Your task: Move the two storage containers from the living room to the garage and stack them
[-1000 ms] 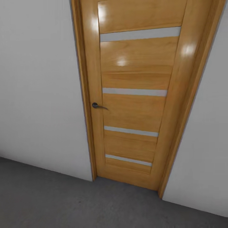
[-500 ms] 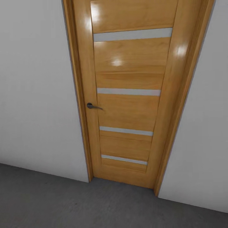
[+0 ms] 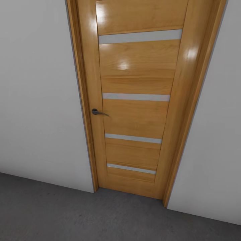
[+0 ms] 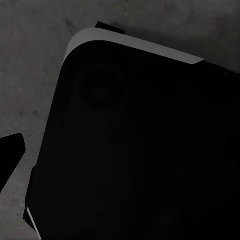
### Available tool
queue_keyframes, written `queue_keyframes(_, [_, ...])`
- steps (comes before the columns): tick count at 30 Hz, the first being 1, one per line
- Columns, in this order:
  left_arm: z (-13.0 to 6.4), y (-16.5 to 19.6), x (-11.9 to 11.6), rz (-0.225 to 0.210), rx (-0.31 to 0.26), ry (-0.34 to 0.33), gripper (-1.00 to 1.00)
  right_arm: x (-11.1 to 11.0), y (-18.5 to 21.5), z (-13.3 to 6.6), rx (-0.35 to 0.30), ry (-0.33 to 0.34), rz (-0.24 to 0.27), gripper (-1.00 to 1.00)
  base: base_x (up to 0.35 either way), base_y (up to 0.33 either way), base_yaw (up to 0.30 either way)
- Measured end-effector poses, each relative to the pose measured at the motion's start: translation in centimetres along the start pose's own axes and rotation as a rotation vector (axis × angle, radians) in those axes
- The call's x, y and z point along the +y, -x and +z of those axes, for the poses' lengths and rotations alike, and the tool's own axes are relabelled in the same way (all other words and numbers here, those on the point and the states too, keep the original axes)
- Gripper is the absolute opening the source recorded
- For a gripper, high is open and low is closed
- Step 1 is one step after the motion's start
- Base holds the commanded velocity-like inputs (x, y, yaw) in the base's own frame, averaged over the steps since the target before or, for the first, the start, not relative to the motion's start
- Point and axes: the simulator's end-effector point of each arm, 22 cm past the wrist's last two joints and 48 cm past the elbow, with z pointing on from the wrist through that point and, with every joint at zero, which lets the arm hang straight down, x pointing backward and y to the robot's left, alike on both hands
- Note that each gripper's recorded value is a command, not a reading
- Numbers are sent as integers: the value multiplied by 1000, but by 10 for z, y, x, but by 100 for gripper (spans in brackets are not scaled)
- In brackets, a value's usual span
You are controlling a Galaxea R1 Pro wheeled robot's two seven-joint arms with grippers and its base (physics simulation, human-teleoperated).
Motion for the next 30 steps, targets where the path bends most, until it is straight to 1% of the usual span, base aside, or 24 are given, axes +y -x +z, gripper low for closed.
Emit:
queue_keyframes(8, [0, 0, 0, -1, -1, 1, 100, -1, 0, 0, -1, -1, 4, 100, 23, 0, 0])
queue_keyframes(23, [0, -1, -1, 1, 1, -2, 100, 0, 0, 0, -2, -1, 10, 100, 289, 0, 0])
queue_keyframes(26, [0, -1, -1, 1, 1, -1, 100, 0, 0, 0, -1, -1, 13, 100, 145, 0, -44])
queue_keyframes(30, [0, 0, -1, 0, 1, -2, 100, 0, 0, 0, 0, -1, 16, 100, 52, 0, -160])
